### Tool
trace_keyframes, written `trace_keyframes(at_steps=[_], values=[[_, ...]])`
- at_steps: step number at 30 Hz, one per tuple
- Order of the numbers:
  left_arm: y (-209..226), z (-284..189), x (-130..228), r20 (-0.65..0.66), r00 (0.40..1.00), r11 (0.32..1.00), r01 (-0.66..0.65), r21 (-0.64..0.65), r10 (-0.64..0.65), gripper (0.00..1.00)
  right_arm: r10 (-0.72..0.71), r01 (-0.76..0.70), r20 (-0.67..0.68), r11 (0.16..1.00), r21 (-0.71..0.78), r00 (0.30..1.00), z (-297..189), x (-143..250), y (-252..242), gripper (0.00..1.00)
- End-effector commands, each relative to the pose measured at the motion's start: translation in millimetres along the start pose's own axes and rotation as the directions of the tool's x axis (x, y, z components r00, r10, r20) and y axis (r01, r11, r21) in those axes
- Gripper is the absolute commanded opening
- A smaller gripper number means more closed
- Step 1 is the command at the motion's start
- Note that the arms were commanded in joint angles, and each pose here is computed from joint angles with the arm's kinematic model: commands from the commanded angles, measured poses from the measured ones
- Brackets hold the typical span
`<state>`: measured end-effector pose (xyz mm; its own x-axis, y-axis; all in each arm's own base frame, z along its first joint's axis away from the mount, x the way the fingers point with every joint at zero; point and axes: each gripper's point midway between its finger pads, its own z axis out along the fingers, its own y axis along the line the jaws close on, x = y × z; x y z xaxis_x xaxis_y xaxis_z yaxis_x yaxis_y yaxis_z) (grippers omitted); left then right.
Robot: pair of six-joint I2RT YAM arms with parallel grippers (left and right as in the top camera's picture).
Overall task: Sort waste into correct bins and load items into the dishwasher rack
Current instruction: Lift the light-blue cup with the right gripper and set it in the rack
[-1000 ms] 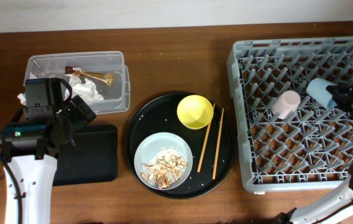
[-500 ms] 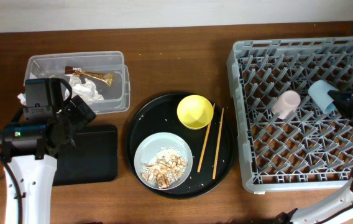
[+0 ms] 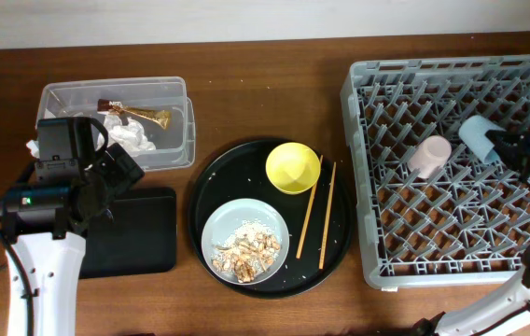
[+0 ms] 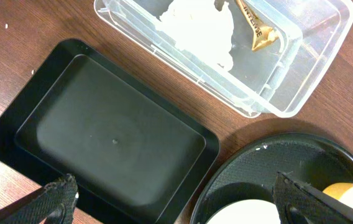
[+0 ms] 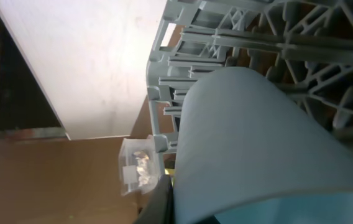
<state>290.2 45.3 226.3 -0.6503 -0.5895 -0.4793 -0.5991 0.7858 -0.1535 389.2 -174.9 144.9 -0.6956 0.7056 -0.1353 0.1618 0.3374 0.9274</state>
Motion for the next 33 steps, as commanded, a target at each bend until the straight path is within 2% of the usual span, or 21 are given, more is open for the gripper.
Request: trace_keyframes(at_steps=[1, 4, 8, 11, 15, 24, 27, 29, 33], values=[[3.2, -3.1, -2.8, 0.019, 1.000, 1.000, 0.012, -0.007, -0.012, 0.99, 0.045, -0.037, -0.041, 0.983, 0.182, 0.998, 7.3, 11.1, -39.6, 0.04], [3.2, -3.1, -2.8, 0.019, 1.000, 1.000, 0.012, -0.007, -0.012, 0.99, 0.090, -0.069, -0.047, 0.938, 0.339, 0.995, 0.0, 17.0, -66.1, 0.04], [3.2, -3.1, -2.8, 0.019, 1.000, 1.000, 0.012, -0.007, -0.012, 0.99, 0.119, -0.079, -0.059, 0.886, 0.457, 0.991, -9.3, 24.8, -85.4, 0.05], [3.2, -3.1, -2.8, 0.019, 1.000, 1.000, 0.012, -0.007, -0.012, 0.99, 0.141, -0.088, -0.067, 0.859, 0.504, 0.988, -14.0, 30.3, -92.8, 0.15], [3.2, -3.1, -2.8, 0.019, 1.000, 1.000, 0.012, -0.007, -0.012, 0.99, 0.147, -0.092, -0.069, 0.855, 0.510, 0.987, -14.8, 31.8, -93.5, 0.21], [3.2, -3.1, -2.8, 0.019, 1.000, 1.000, 0.012, -0.007, -0.012, 0.99, 0.195, -0.169, -0.012, 0.881, 0.443, 0.981, -32.1, 24.6, -79.0, 0.22], [3.2, -3.1, -2.8, 0.019, 1.000, 1.000, 0.012, -0.007, -0.012, 0.99, 0.189, -0.171, 0.004, 0.880, 0.443, 0.982, -43.3, 19.9, -63.6, 0.24], [3.2, -3.1, -2.8, 0.019, 1.000, 1.000, 0.012, -0.007, -0.012, 0.99, 0.169, -0.160, 0.020, 0.882, 0.444, 0.985, -53.2, 16.2, -44.1, 0.35], [3.2, -3.1, -2.8, 0.019, 1.000, 1.000, 0.012, -0.007, -0.012, 0.99, 0.174, -0.198, 0.096, 0.872, 0.448, 0.980, -70.6, 7.5, -7.3, 0.36]])
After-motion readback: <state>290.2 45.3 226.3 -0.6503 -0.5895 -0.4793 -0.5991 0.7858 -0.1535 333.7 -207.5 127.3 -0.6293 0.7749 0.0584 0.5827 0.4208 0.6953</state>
